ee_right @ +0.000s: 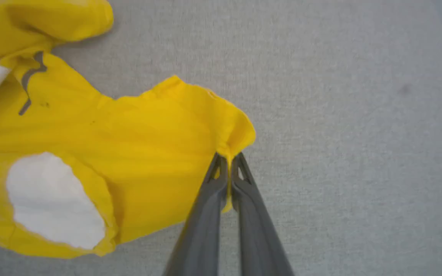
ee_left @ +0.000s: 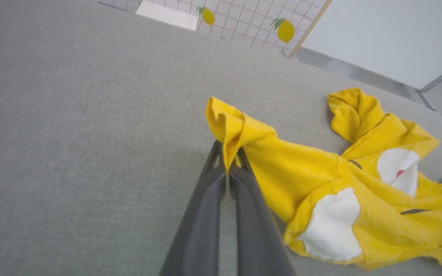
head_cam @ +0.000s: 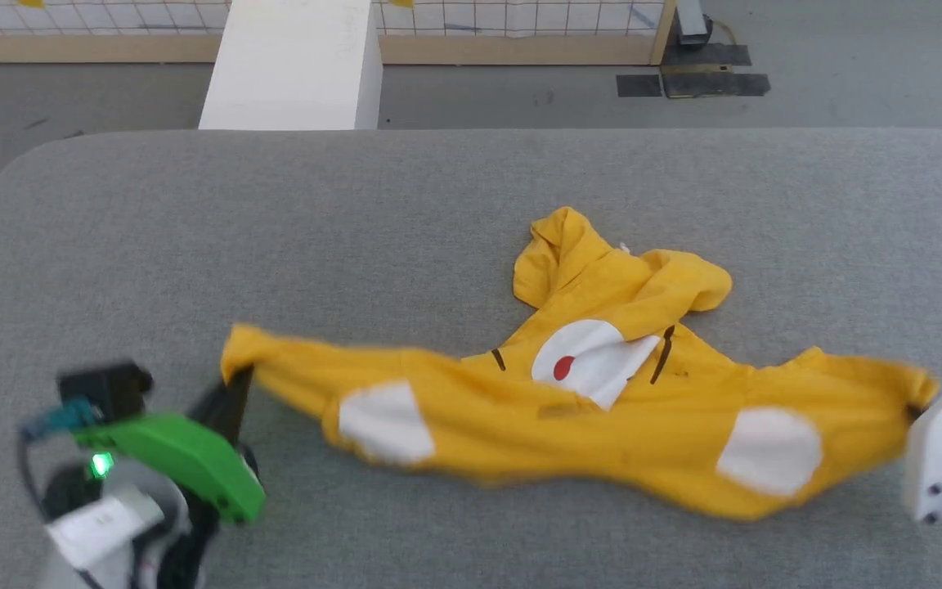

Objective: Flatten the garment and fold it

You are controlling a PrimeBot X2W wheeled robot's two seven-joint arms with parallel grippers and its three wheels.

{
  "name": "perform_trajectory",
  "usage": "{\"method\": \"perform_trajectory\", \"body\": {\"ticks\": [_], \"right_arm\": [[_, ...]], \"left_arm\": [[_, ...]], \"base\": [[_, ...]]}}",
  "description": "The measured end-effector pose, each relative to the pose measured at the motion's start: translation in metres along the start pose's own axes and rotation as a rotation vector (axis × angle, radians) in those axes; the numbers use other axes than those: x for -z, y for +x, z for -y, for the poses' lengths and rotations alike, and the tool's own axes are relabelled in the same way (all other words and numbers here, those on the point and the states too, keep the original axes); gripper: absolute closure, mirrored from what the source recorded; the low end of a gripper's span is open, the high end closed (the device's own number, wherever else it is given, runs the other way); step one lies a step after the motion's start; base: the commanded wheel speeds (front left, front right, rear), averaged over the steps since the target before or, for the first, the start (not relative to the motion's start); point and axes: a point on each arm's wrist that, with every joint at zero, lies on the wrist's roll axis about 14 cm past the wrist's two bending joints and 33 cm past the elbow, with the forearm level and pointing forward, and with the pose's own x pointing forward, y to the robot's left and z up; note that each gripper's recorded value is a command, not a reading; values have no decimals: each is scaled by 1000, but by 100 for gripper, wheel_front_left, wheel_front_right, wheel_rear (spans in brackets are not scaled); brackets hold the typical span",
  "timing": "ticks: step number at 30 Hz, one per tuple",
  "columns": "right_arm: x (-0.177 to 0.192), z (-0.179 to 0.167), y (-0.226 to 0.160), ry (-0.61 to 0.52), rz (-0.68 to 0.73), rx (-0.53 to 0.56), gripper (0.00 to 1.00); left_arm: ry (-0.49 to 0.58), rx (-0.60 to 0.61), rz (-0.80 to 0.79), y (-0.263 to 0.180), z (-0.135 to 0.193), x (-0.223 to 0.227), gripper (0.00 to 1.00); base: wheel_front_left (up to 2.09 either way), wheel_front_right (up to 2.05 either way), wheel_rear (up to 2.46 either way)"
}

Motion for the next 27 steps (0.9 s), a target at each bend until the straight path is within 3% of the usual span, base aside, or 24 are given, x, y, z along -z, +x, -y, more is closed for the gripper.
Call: {"method": "perform_trajectory", "body": {"ticks": [7, 14, 18, 23, 27], "right_arm": [[-119, 24, -63, -184, 299, 78, 100], [-234, 31, -104, -288, 554, 143, 100], [-278, 29, -97, -294, 617, 154, 100], [-324, 25, -77, -322, 677, 184, 100], [-368, 17, -72, -339, 811, 211, 100]], "left_arm": [[69, 202, 247, 0, 54, -124, 100], [133, 260, 422, 13, 86, -216, 100], [169, 224, 450, 43, 85, -245, 100], [135, 164, 531, 82, 77, -280, 100], [97, 126, 636, 108, 70, -308, 100]], "base": [[0, 0, 0], [0, 0, 0], [0, 0, 0], [0, 0, 0], [0, 0, 0]]}}
